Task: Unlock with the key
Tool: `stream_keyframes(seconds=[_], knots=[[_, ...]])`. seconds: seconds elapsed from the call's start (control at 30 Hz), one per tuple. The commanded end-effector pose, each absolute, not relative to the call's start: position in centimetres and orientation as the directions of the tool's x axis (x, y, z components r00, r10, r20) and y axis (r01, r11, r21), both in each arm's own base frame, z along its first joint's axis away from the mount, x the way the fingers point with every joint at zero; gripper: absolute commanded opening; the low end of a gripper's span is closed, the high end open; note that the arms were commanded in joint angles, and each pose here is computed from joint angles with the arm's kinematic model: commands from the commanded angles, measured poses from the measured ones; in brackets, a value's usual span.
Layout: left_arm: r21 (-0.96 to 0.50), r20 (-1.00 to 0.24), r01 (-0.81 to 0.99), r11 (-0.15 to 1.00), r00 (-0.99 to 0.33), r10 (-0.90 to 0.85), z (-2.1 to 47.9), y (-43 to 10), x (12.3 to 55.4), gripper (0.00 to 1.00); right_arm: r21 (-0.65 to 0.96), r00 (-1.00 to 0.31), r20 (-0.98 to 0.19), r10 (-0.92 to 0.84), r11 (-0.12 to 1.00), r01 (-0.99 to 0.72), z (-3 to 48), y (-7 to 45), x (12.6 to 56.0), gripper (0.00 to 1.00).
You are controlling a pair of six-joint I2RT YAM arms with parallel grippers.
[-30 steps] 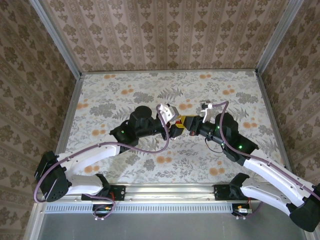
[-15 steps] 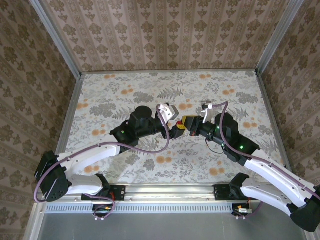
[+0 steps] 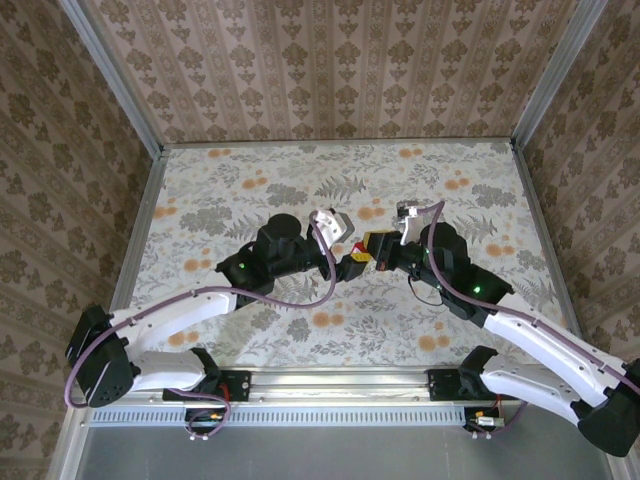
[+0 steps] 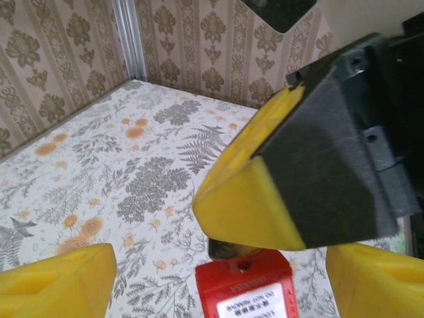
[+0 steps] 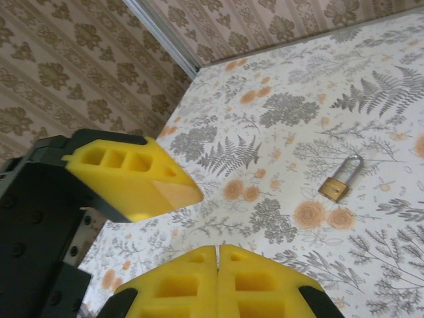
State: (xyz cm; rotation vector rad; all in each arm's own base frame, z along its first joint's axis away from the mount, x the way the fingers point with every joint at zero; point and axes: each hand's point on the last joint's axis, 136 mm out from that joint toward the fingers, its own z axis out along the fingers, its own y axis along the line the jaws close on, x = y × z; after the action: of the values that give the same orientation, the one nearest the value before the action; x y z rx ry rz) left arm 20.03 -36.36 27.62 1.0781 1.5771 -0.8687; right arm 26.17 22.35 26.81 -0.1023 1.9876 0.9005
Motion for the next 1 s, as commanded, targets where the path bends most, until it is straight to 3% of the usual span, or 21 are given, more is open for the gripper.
stream_keyframes(seconds=[0.0, 0.23, 0.7, 0.83, 0.97], knots=[[-0.044, -0.979, 0.951, 0.306, -0.101, 0.175, 29.5, -36.1, 18.7, 0.83, 0.504, -0.558, -0.795, 0.237, 0.771, -0.391, 26.5, 21.9, 26.5, 0.0], [-0.06, -0.964, 0.926, 0.372, -0.15, 0.218, 27.3, -35.4, 19.3, 0.92, 0.496, -0.535, -0.807, 0.249, 0.776, -0.388, 27.3, 21.7, 26.9, 0.0], [-0.071, -0.945, 0.885, 0.459, -0.208, 0.254, 23.7, -37.3, 20.2, 1.0, 0.523, -0.533, -0.801, 0.274, 0.753, -0.4, 28.3, 22.0, 26.8, 0.0], [-0.059, -0.943, 0.865, 0.498, -0.212, 0.257, 23.1, -37.4, 21.0, 0.95, 0.533, -0.535, -0.796, 0.284, 0.747, -0.397, 28.3, 21.9, 26.5, 0.0], [-0.072, -0.941, 0.876, 0.477, -0.219, 0.26, 22.7, -38.0, 20.9, 0.81, 0.54, -0.535, -0.793, 0.292, 0.743, -0.395, 28.5, 21.7, 26.3, 0.0]])
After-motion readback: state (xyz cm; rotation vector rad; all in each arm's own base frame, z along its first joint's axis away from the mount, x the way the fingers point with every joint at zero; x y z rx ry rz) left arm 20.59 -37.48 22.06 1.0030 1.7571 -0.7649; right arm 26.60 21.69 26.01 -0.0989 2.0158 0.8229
